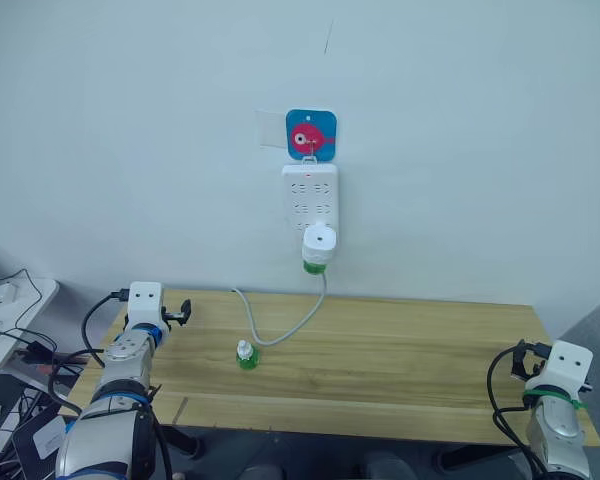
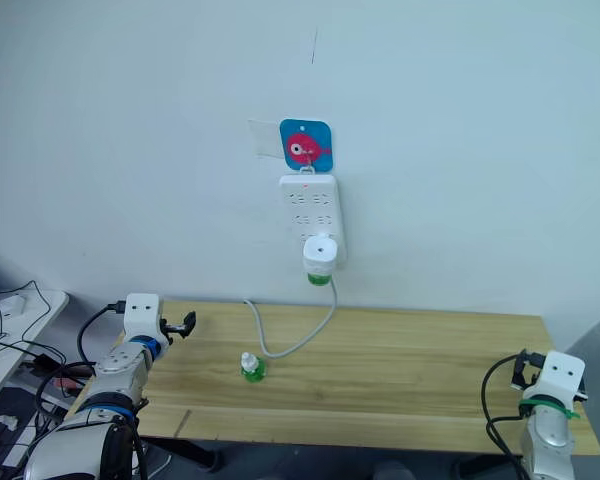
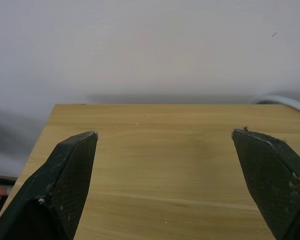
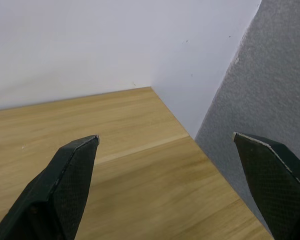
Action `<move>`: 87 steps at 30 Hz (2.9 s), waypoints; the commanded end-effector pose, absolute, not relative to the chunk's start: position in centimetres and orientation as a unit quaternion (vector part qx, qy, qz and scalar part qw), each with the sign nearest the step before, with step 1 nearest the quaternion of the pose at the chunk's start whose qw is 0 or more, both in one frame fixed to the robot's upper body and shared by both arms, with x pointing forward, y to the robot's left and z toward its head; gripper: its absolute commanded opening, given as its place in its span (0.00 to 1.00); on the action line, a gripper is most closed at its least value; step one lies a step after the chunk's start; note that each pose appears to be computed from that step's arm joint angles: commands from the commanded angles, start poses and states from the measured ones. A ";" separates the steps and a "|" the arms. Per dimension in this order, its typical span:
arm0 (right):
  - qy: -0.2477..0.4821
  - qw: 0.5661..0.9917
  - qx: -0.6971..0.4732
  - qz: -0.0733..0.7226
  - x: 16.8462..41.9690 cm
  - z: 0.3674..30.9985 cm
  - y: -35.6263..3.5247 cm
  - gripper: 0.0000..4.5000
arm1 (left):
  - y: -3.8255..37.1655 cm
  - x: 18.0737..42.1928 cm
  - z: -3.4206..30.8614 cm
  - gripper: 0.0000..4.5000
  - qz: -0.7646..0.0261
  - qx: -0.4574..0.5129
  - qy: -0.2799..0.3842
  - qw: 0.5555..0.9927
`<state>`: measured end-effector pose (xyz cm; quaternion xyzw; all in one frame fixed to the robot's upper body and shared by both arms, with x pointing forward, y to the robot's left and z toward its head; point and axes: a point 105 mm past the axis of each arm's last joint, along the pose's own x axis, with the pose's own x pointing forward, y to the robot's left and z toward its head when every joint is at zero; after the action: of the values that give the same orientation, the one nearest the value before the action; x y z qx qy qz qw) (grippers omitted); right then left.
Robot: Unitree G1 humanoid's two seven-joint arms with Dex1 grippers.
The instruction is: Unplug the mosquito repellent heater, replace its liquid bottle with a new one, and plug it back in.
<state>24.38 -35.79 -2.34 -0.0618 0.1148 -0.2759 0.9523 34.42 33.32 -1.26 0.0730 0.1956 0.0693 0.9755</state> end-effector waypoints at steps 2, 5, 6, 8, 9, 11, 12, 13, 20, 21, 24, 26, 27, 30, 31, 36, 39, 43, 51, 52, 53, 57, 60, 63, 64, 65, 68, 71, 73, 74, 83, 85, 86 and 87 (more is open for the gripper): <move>0.083 0.957 -0.074 -0.268 25.4 -0.5 -35.8 1.00 | 33.8 34.8 -0.1 1.00 0.073 0.079 0.175 0.979; 0.084 0.957 -0.074 -0.266 25.4 -0.5 -35.7 1.00 | 33.8 34.8 -0.1 1.00 0.073 0.083 0.175 0.978; 0.085 0.958 -0.075 -0.265 25.4 -0.5 -35.7 1.00 | 33.8 34.8 -0.1 1.00 0.072 0.085 0.175 0.978; 0.085 0.958 -0.075 -0.264 25.5 -0.5 -35.7 1.00 | 33.8 34.8 -0.2 1.00 0.072 0.088 0.176 0.978; 0.085 0.958 -0.075 -0.264 25.5 -0.5 -35.7 1.00 | 33.8 34.8 -0.2 1.00 0.072 0.088 0.176 0.978; 0.084 0.958 -0.075 -0.263 25.6 -0.5 -35.6 1.00 | 33.7 34.8 -0.2 1.00 0.072 0.084 0.176 0.978; 0.084 0.958 -0.075 -0.263 25.6 -0.5 -35.6 1.00 | 33.8 34.7 -0.2 1.00 0.073 0.082 0.177 0.978; 0.084 0.958 -0.075 -0.262 25.7 -0.5 -35.6 1.00 | 33.8 34.7 -0.3 1.00 0.074 0.080 0.177 0.978; 0.081 0.962 -0.085 -0.248 25.9 -0.1 -35.3 1.00 | 33.3 34.9 -0.1 1.00 0.059 0.079 0.170 0.980; 0.080 0.963 -0.087 -0.241 26.0 0.0 -35.1 1.00 | 33.2 34.9 -0.1 1.00 0.050 0.073 0.166 0.982; 0.073 0.972 -0.079 -0.209 26.4 0.6 -34.0 1.00 | 32.8 34.9 0.3 1.00 0.023 0.060 0.156 0.986; 0.065 0.980 -0.075 -0.171 26.7 1.4 -32.8 1.00 | 32.5 35.0 1.0 1.00 -0.006 0.037 0.142 0.989; 0.062 0.984 -0.073 -0.152 26.8 1.8 -32.2 1.00 | 32.4 35.0 1.4 1.00 -0.020 0.027 0.133 0.991; 0.053 0.991 -0.072 -0.097 26.9 3.3 -30.4 1.00 | 31.8 35.4 3.1 1.00 -0.068 0.010 0.107 0.992; 0.050 0.993 -0.071 -0.081 26.9 3.8 -29.8 1.00 | 31.6 35.5 3.7 1.00 -0.085 0.010 0.100 0.991; 0.034 0.998 -0.056 -0.003 26.8 6.3 -26.8 1.00 | 29.0 35.7 6.5 1.00 -0.195 0.018 0.073 0.978; 0.023 0.997 -0.051 0.053 26.7 7.8 -24.6 1.00 | 26.9 35.7 8.6 1.00 -0.272 0.037 0.058 0.960; 0.008 0.990 -0.028 0.141 25.9 9.8 -20.9 1.00 | 24.6 35.8 11.0 1.00 -0.340 0.044 0.046 0.938; -0.032 0.967 0.007 0.254 24.7 14.2 -15.2 1.00 | 20.1 36.7 15.0 1.00 -0.444 0.060 0.023 0.894; -0.036 0.965 0.009 0.260 24.7 14.7 -14.8 1.00 | 19.8 36.9 15.4 1.00 -0.449 0.061 0.020 0.891; -0.039 0.963 0.009 0.265 24.7 15.1 -14.4 1.00 | 19.6 37.2 15.7 1.00 -0.452 0.062 0.018 0.890; -0.053 0.959 0.016 0.278 24.8 16.5 -12.9 1.00 | 18.4 38.3 16.9 1.00 -0.468 0.071 0.008 0.881; -0.056 0.959 0.017 0.279 24.8 17.0 -12.4 1.00 | 17.7 38.8 17.4 0.96 -0.481 0.071 0.004 0.874; -0.056 0.958 0.017 0.281 24.7 17.3 -12.0 1.00 | 17.0 39.4 17.8 0.80 -0.486 0.078 0.001 0.871; -0.056 0.957 0.017 0.283 24.6 17.4 -11.9 1.00 | 16.9 39.6 17.9 0.74 -0.486 0.078 0.001 0.870; -0.056 0.957 0.016 0.283 24.6 17.4 -11.9 1.00 | 16.8 39.8 18.0 0.74 -0.486 0.077 0.000 0.870; -0.058 0.955 0.013 0.290 24.5 17.7 -11.6 1.00 | 16.1 40.5 18.4 0.74 -0.489 0.076 -0.004 0.869; -0.061 0.953 0.012 0.297 24.4 17.8 -11.2 1.00 | 15.3 41.0 18.5 0.74 -0.493 0.076 -0.005 0.866; -0.062 0.951 0.011 0.302 24.4 17.9 -11.0 1.00 | 14.8 41.2 18.3 0.74 -0.498 0.078 -0.004 0.863; -0.061 0.950 0.011 0.306 24.4 17.8 -10.7 1.00 | 14.5 41.4 18.3 0.74 -0.500 0.078 -0.004 0.863; -0.051 0.951 0.017 0.306 24.0 17.1 -10.1 1.00 | 12.7 42.3 18.7 0.74 -0.507 0.076 -0.003 0.858; -0.046 0.952 0.017 0.302 23.9 16.9 -10.3 1.00 | 12.0 41.9 18.8 0.74 -0.533 0.070 0.004 0.843; -0.044 0.953 0.016 0.300 23.9 16.8 -10.3 1.00 | 11.7 41.7 18.9 0.74 -0.546 0.065 0.009 0.836; -0.043 0.953 0.015 0.298 23.9 16.7 -10.4 1.00 | 11.3 41.5 19.0 0.74 -0.561 0.056 0.014 0.826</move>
<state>24.40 -10.70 15.34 0.0179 -0.0137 0.2923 0.9561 41.66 12.43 17.28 0.0555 0.0299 -0.5327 0.8440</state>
